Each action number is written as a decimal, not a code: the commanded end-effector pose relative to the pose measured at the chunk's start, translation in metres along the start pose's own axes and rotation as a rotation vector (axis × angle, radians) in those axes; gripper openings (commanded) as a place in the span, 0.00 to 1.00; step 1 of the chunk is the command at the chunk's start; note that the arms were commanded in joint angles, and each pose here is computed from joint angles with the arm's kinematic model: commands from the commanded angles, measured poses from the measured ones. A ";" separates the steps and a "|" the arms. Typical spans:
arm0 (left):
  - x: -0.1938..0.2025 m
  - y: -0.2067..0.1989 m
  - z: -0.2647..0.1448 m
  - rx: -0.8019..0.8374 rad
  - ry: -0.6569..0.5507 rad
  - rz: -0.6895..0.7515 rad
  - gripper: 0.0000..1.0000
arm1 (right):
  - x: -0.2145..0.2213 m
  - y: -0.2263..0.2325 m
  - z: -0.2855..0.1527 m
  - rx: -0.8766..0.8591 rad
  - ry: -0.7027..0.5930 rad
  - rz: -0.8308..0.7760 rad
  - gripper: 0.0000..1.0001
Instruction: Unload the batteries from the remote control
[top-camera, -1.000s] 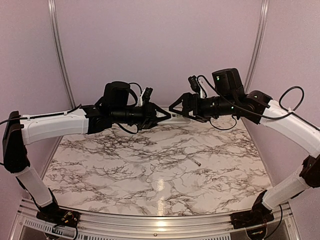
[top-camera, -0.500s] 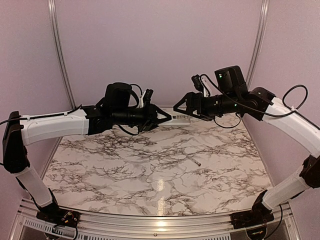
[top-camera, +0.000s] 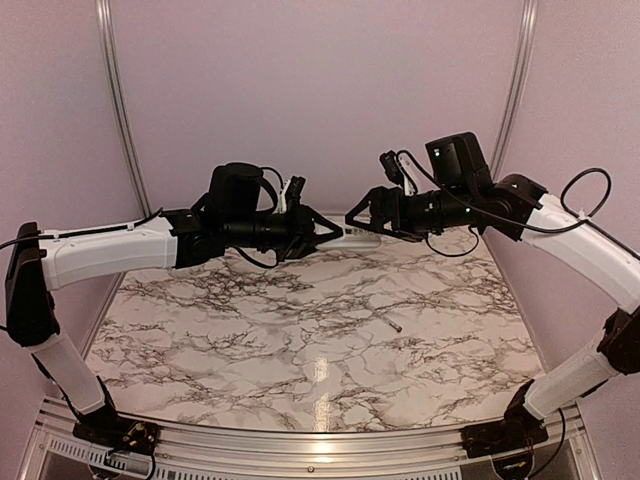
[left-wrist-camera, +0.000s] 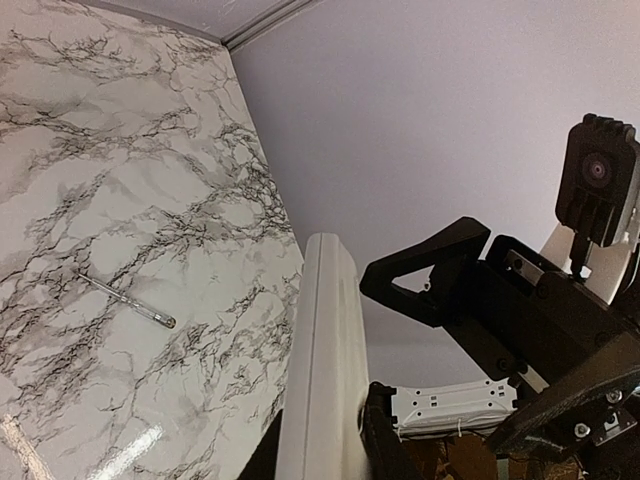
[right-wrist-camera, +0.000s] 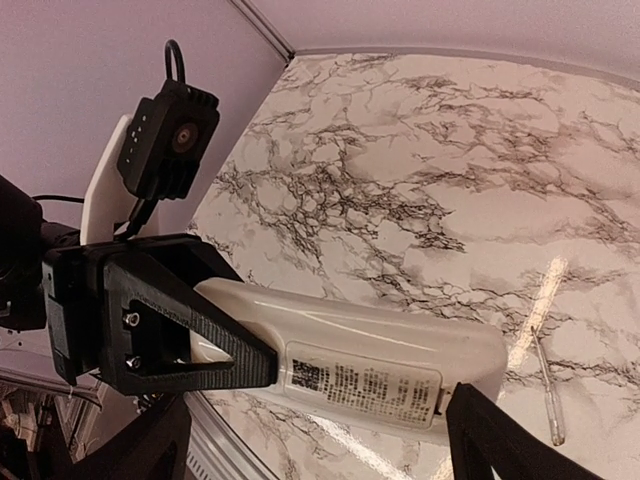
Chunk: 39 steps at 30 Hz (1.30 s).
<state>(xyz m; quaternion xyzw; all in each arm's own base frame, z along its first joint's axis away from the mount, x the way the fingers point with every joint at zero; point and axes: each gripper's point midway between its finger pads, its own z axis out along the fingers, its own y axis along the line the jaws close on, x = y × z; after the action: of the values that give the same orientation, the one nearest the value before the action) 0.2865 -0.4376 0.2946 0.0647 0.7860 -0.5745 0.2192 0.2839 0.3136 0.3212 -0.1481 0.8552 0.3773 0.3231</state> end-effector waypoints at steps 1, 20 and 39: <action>-0.006 -0.013 0.003 0.031 -0.020 0.014 0.00 | -0.002 -0.003 0.003 0.013 0.010 -0.015 0.87; -0.006 -0.035 0.000 0.128 -0.018 0.049 0.00 | 0.012 -0.015 0.014 0.030 0.040 -0.009 0.87; 0.000 -0.058 -0.005 0.215 0.009 0.096 0.00 | 0.014 -0.017 0.029 0.018 0.055 0.001 0.87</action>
<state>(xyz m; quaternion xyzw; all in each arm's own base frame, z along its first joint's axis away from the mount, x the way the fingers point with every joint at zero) 0.2899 -0.4374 0.2924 0.0563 0.7862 -0.5756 0.2179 0.2904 0.3176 0.3083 -0.1523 0.8581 0.3689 0.3230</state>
